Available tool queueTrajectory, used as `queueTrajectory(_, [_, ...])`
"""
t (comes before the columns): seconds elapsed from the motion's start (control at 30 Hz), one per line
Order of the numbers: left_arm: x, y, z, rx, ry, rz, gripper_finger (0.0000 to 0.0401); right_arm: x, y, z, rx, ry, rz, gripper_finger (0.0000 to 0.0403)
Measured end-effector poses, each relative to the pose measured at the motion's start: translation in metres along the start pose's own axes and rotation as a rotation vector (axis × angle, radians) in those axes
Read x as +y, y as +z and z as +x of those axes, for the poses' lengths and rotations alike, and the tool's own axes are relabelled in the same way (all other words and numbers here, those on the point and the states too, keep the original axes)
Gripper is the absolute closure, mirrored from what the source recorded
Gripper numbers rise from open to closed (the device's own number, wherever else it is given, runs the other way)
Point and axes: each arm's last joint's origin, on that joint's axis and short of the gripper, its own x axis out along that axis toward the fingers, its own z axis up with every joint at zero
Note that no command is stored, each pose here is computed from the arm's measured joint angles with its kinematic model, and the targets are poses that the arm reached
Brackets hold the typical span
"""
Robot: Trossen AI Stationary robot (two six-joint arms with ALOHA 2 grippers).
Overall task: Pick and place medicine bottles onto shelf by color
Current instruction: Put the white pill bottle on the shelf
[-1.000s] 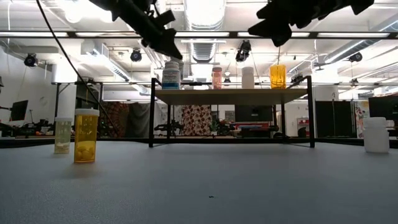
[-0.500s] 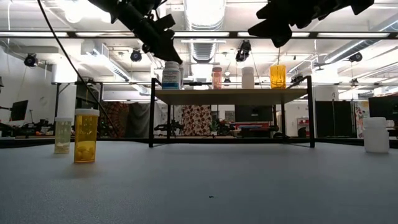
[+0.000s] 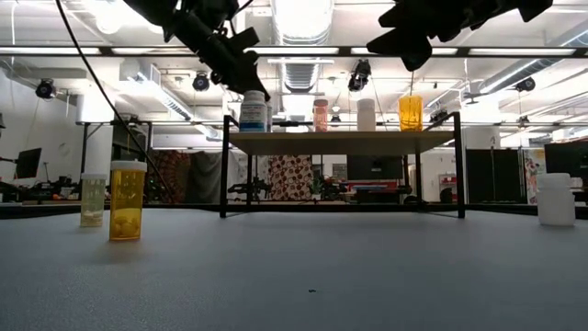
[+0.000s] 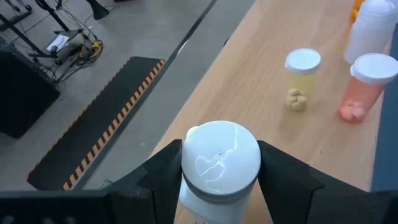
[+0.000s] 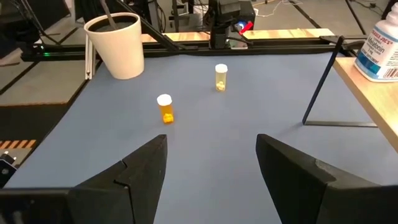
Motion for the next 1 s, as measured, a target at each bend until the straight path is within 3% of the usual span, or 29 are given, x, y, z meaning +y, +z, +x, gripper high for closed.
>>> queueTrajectory(0.73, [-0.0004,-0.0010,0.0020,0.009,0.000,-0.022,0.0231,0.0001,-0.0001,-0.0001,0.002,0.001,-0.003,0.0168])
queueTrajectory(1.0, [-0.0005,-0.0007,0.0017,0.006,0.000,-0.023,0.0177,0.0001,-0.0006,-0.0001,0.006,0.002,-0.003,0.0168])
